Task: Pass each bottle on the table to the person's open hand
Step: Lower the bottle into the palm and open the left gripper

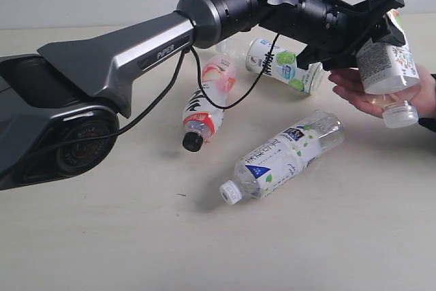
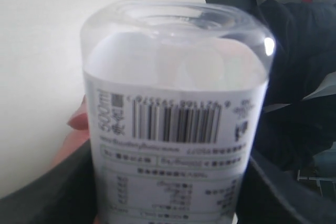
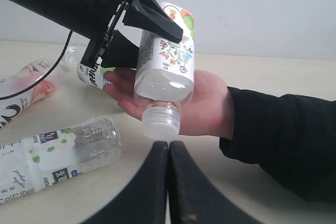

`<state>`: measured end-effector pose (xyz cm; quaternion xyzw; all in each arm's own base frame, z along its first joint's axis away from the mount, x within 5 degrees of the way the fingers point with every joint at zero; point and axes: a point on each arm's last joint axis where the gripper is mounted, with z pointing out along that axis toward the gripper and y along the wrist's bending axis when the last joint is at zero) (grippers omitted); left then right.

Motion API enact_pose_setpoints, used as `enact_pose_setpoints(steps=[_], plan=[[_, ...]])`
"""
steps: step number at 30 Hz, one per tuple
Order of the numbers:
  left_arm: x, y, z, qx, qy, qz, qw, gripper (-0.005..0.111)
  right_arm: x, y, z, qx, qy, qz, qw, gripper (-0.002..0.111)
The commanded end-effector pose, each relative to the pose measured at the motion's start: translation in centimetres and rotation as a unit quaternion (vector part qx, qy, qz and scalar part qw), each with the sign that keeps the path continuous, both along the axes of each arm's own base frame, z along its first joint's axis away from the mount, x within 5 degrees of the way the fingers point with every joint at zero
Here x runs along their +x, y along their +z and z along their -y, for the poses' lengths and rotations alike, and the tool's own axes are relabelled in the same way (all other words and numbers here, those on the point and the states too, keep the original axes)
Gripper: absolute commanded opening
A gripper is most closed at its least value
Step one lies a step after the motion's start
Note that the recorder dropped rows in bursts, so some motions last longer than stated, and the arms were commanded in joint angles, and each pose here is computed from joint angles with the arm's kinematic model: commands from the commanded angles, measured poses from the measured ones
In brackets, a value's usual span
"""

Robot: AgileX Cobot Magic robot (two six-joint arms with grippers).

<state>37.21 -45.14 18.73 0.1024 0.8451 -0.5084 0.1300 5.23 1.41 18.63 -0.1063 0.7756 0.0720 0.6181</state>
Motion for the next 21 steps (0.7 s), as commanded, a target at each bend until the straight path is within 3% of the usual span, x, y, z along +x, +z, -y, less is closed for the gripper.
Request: enact_pose_setpoints(steps=[1, 6, 21], plan=[[-0.06, -0.08, 0.14, -0.006, -0.001, -0.007, 1.000, 0.038, 0.01, -0.09, -0.01, -0.001, 0.002, 0.004, 1.000, 0.000], [-0.14, -0.11, 0.13, -0.004, -0.005, -0.009, 1.000, 0.053, 0.01, -0.09, -0.01, -0.001, 0.002, 0.004, 1.000, 0.000], [-0.37, -0.19, 0.11, 0.000, -0.016, -0.015, 1.000, 0.054, 0.01, -0.09, -0.01, -0.001, 0.002, 0.004, 1.000, 0.000]])
